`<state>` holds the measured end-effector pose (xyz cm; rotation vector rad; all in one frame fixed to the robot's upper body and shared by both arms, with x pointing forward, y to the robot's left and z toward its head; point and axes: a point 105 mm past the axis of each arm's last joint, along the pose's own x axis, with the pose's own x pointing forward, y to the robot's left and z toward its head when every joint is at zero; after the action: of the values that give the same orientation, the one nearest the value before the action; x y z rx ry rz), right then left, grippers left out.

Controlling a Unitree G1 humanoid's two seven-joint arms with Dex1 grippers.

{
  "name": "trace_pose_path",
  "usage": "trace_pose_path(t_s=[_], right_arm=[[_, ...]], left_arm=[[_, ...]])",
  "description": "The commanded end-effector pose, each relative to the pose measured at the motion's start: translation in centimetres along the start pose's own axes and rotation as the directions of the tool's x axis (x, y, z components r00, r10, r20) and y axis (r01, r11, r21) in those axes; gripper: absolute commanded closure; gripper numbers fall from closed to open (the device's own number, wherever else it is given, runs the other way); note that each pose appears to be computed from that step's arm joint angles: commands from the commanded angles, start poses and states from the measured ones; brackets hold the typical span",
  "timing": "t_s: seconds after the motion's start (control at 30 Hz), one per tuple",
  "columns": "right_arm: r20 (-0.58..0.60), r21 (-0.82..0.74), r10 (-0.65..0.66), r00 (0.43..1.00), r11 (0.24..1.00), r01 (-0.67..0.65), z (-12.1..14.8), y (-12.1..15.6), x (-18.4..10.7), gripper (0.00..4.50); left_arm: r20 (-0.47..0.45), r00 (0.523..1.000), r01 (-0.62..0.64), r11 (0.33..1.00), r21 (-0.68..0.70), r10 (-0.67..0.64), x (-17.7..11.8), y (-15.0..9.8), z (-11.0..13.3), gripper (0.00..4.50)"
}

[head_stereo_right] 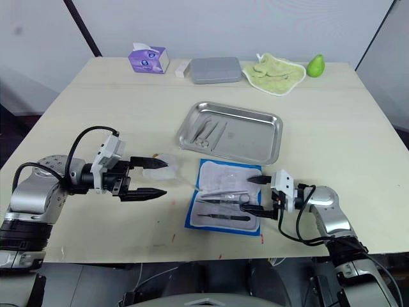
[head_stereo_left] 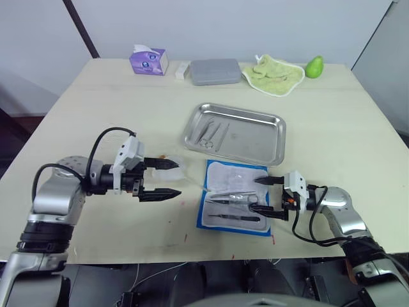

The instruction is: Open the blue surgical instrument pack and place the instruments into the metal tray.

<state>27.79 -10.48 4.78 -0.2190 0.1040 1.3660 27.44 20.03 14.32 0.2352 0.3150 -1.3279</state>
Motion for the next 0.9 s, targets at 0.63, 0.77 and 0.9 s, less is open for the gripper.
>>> trace_pose_path(t_s=[0.63, 0.77, 0.9], right_arm=[[-0.036, 0.081, 0.065, 0.997, 0.995, -0.062, -2.0, 1.6, 0.4, 0.0], [-0.04, 0.084, 0.06, 0.997, 0.995, -0.057, -2.2, 1.6, 0.4, 0.0], [-0.039, 0.085, 0.054, 0.998, 0.995, -0.05, -2.4, 1.7, 0.4, 0.0]], left_arm=[[-0.21, 0.976, 0.091, 0.98, 0.175, -0.053, 8.1, -0.7, 1.6, 0.04], [-0.228, 0.972, 0.094, 0.98, 0.175, -0.053, 9.4, -0.4, 1.1, 0.54], [-0.241, 0.969, 0.104, 0.978, 0.181, -0.058, 10.0, -0.4, 0.8, 2.52]])
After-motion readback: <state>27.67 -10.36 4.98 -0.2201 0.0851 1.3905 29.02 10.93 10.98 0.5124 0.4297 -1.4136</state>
